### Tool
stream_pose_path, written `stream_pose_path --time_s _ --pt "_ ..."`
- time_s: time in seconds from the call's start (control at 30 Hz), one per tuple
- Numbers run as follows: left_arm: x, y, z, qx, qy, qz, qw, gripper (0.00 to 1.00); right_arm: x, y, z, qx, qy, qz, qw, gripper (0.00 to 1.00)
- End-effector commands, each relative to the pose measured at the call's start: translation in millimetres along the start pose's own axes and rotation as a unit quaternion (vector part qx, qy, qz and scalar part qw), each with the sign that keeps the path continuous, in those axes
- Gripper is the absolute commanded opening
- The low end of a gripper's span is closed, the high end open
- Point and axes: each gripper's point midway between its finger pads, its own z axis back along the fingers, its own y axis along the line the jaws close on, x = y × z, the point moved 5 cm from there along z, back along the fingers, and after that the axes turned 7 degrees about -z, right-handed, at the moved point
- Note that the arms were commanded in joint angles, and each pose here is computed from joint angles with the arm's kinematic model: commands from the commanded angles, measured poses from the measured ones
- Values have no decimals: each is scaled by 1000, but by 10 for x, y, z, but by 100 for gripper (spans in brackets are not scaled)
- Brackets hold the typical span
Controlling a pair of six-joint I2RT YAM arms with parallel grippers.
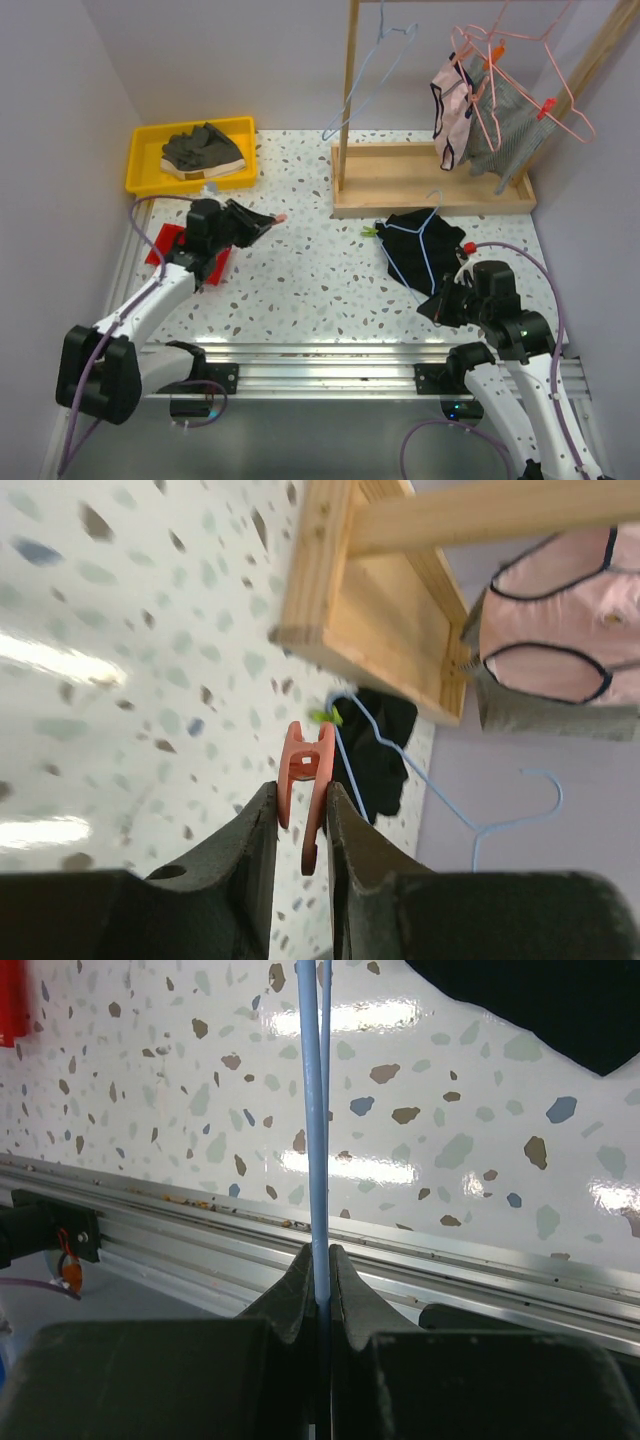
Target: Remove the underwear clipped to the hanger
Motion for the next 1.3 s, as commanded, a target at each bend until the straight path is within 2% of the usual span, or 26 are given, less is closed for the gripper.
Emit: stream_pose_path --time_s 0.0,0.13,0.33,0.57,0.63,0.8,0.97,1.03,1.13,1.17,1.23,1.27 --pt "231 551 228 98 -16 -28 995 0 74 59 1 16 -14 11 1000 0" --pt "633 905 414 149 -53 -11 987 0 91 72 6 14 -10 17 1000 0" --pt "983 1110 719 223 -110 -7 969 0 89 74 24 12 -7 19 1000 0" --pt "993 1496 848 281 -106 21 954 0 113 88 18 12 -6 22 1000 0" --pt "998 1503 890 287 -112 22 951 0 115 86 16 11 -4 24 1000 0" --pt "1024 1296 948 248 -123 10 961 0 107 78 5 9 -2 22 1000 0" --pt "979 1429 979 288 -110 16 951 0 105 84 7 12 0 25 1000 0" --pt "929 1500 1005 306 -103 23 946 9 113 92 15 13 -2 26 1000 0" --pt "929 1546 1059 323 -114 29 939 15 110 96 32 15 -5 27 1000 0" --pt "930 1548 1065 324 -116 29 939 36 105 92 33 14 -3 27 1000 0" --pt "939 1515 1067 317 -117 33 941 58 88 85 27 15 -1 26 1000 0" --pt "940 1469 1047 301 -114 32 946 74 85 87 26 17 -1 27 1000 0"
